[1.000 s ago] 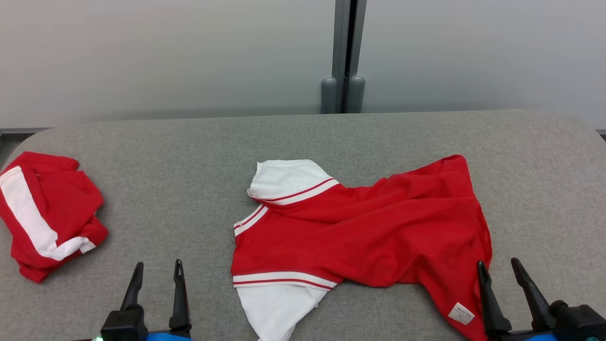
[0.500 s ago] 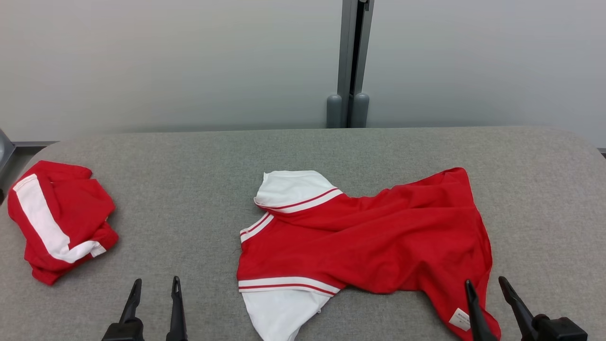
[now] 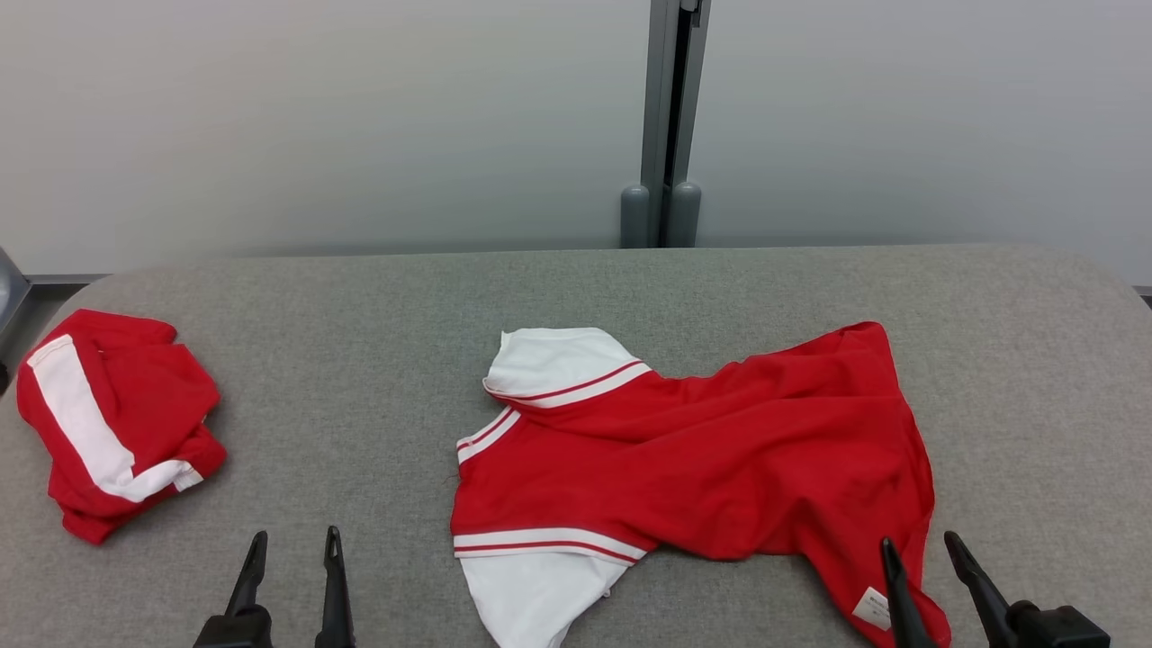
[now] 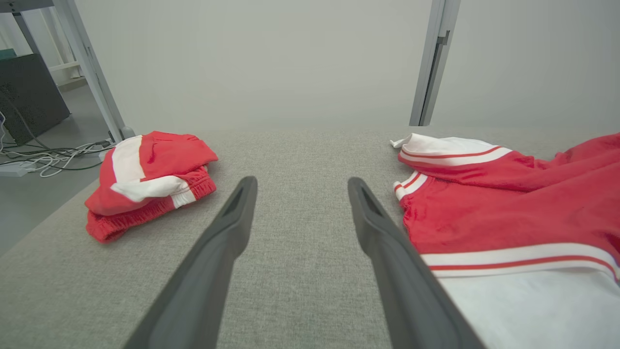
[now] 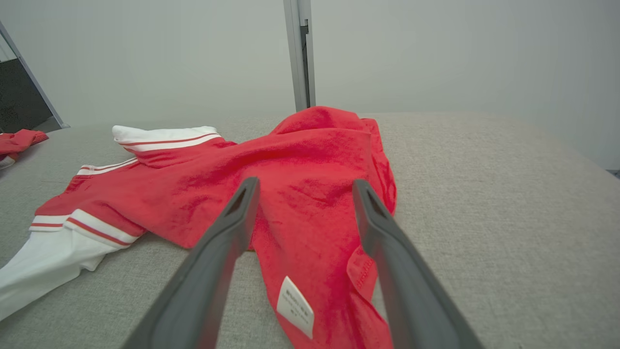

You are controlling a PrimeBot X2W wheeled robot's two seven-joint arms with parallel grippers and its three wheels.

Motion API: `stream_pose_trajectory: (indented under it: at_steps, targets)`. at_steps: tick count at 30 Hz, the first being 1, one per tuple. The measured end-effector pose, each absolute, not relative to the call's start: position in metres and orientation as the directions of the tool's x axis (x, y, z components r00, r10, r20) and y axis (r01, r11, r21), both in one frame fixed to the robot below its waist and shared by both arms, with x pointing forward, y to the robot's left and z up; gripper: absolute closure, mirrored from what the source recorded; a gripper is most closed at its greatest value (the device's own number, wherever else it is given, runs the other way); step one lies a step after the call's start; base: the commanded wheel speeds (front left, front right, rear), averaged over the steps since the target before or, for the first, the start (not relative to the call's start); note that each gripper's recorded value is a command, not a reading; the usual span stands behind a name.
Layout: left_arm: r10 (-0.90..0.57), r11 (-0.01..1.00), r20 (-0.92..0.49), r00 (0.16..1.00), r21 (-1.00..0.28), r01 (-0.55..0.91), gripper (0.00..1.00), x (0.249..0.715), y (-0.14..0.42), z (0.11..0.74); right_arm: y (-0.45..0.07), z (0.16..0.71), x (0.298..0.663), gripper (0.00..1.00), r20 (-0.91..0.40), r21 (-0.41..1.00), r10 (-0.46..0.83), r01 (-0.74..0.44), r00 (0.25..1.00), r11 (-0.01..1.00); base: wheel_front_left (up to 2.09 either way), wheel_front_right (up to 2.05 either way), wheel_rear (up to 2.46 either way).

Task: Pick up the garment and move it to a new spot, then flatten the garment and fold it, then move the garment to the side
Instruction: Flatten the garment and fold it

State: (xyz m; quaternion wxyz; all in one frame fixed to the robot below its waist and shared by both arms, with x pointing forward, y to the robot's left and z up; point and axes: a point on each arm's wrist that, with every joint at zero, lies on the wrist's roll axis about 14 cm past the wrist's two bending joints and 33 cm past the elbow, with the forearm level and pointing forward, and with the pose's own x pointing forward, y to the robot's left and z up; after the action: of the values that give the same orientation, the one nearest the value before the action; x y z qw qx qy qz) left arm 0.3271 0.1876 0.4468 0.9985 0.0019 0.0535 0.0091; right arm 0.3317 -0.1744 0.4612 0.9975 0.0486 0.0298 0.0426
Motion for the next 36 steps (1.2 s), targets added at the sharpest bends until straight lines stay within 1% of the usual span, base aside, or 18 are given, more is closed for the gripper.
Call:
stream_pose_trajectory:
  at_steps: [6,11,17,20,25,36]
  targets:
    - [-0.005,1.0,-0.106,0.994,-0.023,0.002,0.0,0.327,0.182,0.447,-0.175,0.455,0.329,0.0,-0.076,0.097,0.089,-0.081,0.993,0.992,0.0,0.0,0.0]
    - [-0.145,0.989,-0.157,0.977,-0.061,0.137,0.0,0.32,0.143,0.431,-0.196,0.432,0.322,0.0,-0.167,0.057,0.063,-0.054,0.984,0.997,0.0,0.0,0.0]
    - [-0.289,0.957,-0.237,0.928,-0.1,0.273,0.0,0.302,0.1,0.406,-0.215,0.405,0.305,0.0,-0.279,0.038,0.039,-0.03,0.959,0.999,0.0,0.0,0.0]
    - [-0.324,0.945,-0.282,0.903,-0.128,0.3,0.0,0.292,0.089,0.393,-0.217,0.394,0.297,0.0,-0.327,0.044,0.041,-0.028,0.944,0.999,0.0,0.0,0.0]
    - [-0.363,0.931,-0.344,0.866,-0.164,0.325,0.0,0.279,0.078,0.374,-0.216,0.385,0.292,0.0,-0.361,0.063,0.056,-0.036,0.931,0.997,0.0,0.0,0.0]
    - [-0.403,0.914,-0.396,0.825,-0.229,0.336,0.0,0.278,0.064,0.359,-0.205,0.377,0.3,0.0,-0.379,0.086,0.096,-0.068,0.92,0.994,0.0,0.0,0.0]
